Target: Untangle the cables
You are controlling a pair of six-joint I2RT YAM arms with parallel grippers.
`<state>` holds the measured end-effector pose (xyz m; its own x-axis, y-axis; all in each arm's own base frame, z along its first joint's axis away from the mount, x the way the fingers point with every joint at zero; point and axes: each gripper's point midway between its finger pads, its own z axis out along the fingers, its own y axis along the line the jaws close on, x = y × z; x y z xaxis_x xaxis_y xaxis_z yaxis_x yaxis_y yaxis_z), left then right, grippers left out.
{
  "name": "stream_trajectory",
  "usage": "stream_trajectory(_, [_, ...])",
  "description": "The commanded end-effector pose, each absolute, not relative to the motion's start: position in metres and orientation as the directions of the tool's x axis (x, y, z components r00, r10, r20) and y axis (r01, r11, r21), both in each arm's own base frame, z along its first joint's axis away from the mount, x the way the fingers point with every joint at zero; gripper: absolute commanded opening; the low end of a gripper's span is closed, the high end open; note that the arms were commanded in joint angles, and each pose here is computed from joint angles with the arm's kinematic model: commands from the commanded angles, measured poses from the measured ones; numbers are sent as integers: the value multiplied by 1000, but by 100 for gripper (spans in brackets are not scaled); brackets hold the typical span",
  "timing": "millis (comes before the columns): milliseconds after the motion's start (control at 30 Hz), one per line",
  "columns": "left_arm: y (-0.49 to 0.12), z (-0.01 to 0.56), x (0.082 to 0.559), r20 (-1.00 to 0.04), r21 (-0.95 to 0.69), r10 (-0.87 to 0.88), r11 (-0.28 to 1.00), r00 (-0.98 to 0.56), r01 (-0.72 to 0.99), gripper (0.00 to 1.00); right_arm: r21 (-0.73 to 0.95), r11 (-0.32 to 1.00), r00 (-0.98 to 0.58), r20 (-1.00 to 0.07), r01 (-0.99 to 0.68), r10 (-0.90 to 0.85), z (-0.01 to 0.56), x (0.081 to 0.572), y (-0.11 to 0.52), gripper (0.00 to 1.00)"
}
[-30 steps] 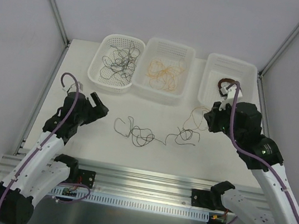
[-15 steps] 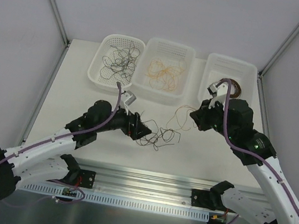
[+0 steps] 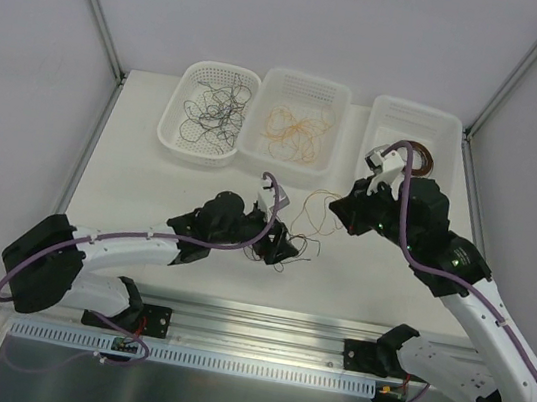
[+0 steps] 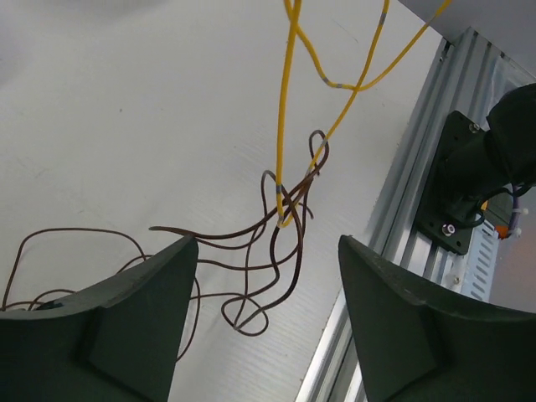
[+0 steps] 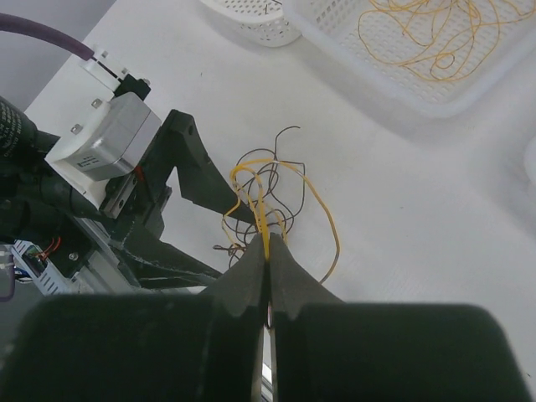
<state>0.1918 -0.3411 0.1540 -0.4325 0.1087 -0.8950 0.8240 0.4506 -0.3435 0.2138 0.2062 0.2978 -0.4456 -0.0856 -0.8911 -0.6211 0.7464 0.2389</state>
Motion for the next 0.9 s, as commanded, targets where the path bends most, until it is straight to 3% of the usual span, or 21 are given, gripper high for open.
stream_trajectory(0, [-363,195,203,-950,-271,31,405,-309,873,65,260,722,-413,-910,-641,-38,314,213,213,1])
stream_trajectory(67, [-367,193,203,-950,-271,35,404,-311,874,58,260,722,-412,-911,-641,-38,314,213,213,1])
stream_trajectory(100, [-367,190,202,-948,-274,41,403,-316,873,38,259,724,-410,-911,-639,-36,314,212,212,1])
stream_trajectory(200, [-364,185,203,-944,-280,40,422,-326,862,0,237,752,-407,-912,-616,-46,310,215,205,0])
stream_trajectory(400, [-326,184,202,-935,-286,23,537,-353,794,0,110,891,-415,-905,-441,-93,287,233,158,1])
stream_trajectory(600, [-252,175,221,-902,-318,-50,751,-430,579,0,79,965,-477,-877,-250,-52,264,245,104,1])
stream_trajectory(767, [-161,139,232,-798,-372,-206,908,-567,193,0,70,986,-500,-866,-154,-17,260,247,77,1])
stream_trajectory(867, [-107,122,233,-736,-377,-340,924,-585,-62,0,85,990,-503,-864,-116,15,263,248,67,1])
